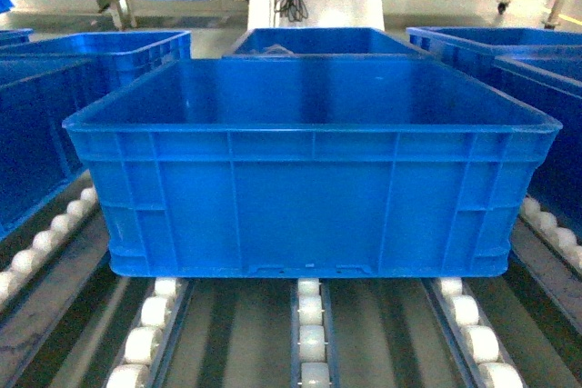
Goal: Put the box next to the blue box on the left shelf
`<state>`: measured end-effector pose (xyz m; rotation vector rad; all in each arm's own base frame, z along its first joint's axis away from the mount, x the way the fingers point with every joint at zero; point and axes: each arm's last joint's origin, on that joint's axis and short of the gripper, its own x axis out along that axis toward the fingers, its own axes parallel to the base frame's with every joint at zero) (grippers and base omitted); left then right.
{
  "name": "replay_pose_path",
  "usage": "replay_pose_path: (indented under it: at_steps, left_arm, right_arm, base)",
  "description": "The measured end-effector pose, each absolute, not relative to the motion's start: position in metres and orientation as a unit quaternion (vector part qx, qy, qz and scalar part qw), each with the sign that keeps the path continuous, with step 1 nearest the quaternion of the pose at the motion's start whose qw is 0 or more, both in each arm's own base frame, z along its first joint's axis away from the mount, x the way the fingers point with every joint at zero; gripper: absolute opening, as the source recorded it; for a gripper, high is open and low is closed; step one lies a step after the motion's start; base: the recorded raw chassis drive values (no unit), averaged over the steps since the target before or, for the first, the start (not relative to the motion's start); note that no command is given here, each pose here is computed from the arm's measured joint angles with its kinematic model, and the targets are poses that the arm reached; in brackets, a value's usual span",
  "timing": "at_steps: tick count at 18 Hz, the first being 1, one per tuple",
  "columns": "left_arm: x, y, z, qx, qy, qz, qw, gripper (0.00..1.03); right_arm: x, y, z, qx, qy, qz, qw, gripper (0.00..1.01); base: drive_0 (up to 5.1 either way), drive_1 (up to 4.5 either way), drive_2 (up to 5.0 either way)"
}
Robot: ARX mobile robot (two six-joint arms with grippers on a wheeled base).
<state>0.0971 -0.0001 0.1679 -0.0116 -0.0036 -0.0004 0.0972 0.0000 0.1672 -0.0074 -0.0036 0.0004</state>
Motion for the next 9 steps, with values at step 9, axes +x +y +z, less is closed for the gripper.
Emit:
replay_pose_path:
  at_steps: [9]
  left_arm:
    - [0.0971, -0.0001, 0.1679, -0.006, -0.002, 0.000, 1.000, 0.98]
  right_arm:
    - [0.0972, 0.0000, 0.1672, -0.004, -0.002, 0.000, 1.000, 0.98]
  base:
    - [0.0, 0.00, 0.0]
